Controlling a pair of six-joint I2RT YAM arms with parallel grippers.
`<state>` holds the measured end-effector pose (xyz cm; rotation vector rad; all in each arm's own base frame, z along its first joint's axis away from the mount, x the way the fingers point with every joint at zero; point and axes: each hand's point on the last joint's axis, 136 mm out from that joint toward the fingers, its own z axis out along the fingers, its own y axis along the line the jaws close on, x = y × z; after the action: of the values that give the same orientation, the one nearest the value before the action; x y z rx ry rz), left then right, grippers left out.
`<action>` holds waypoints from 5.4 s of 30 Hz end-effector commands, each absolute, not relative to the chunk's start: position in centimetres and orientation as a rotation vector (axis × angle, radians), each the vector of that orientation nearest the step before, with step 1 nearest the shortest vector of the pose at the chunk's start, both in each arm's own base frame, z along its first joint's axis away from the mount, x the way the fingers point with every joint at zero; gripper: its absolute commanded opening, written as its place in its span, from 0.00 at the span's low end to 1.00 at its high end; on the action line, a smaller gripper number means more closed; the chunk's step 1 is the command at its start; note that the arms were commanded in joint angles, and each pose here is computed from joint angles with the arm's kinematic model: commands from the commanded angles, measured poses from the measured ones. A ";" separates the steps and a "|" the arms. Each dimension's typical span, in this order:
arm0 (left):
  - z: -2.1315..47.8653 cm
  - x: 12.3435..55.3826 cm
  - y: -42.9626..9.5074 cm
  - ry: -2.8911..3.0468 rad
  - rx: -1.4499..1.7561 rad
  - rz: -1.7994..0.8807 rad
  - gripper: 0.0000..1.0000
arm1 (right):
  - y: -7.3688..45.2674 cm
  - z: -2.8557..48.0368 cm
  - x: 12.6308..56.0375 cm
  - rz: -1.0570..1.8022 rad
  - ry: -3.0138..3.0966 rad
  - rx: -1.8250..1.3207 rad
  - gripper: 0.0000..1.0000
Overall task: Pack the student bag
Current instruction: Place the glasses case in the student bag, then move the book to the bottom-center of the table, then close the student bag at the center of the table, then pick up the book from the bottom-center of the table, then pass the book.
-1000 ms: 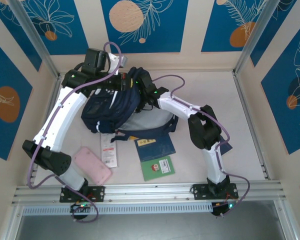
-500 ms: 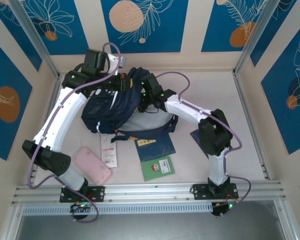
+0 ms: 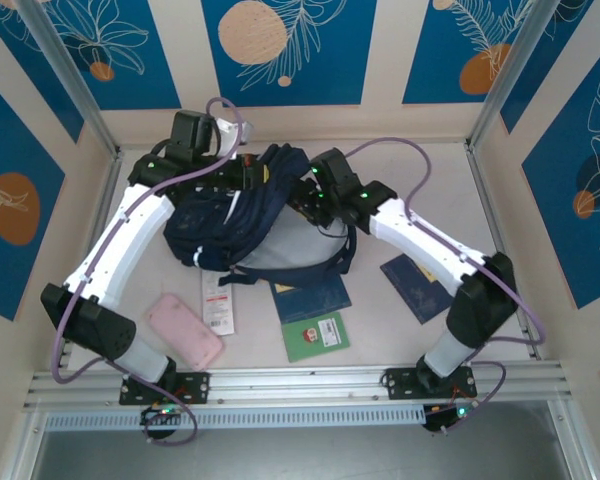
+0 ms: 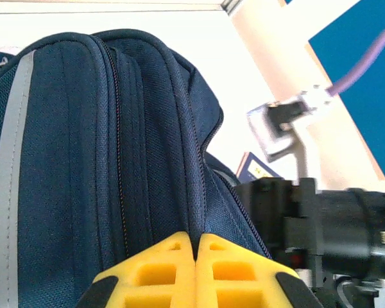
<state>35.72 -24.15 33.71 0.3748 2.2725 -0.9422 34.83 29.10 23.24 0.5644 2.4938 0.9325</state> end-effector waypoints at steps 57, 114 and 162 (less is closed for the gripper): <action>26.9 34.8 -28.1 2.283 0.422 -1.033 0.00 | 27.5 5.8 14.2 0.392 3.021 -0.411 0.97; 2.7 12.5 -31.7 3.112 0.692 -0.984 0.48 | 20.8 1.9 10.2 1.030 3.148 0.280 0.46; 14.3 16.6 -28.7 2.755 0.309 -1.560 0.90 | 21.9 18.8 13.7 1.874 2.475 0.070 0.00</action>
<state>17.18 -27.28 12.05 0.3006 2.8342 -1.3450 13.88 21.22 16.12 0.1753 2.5764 1.7255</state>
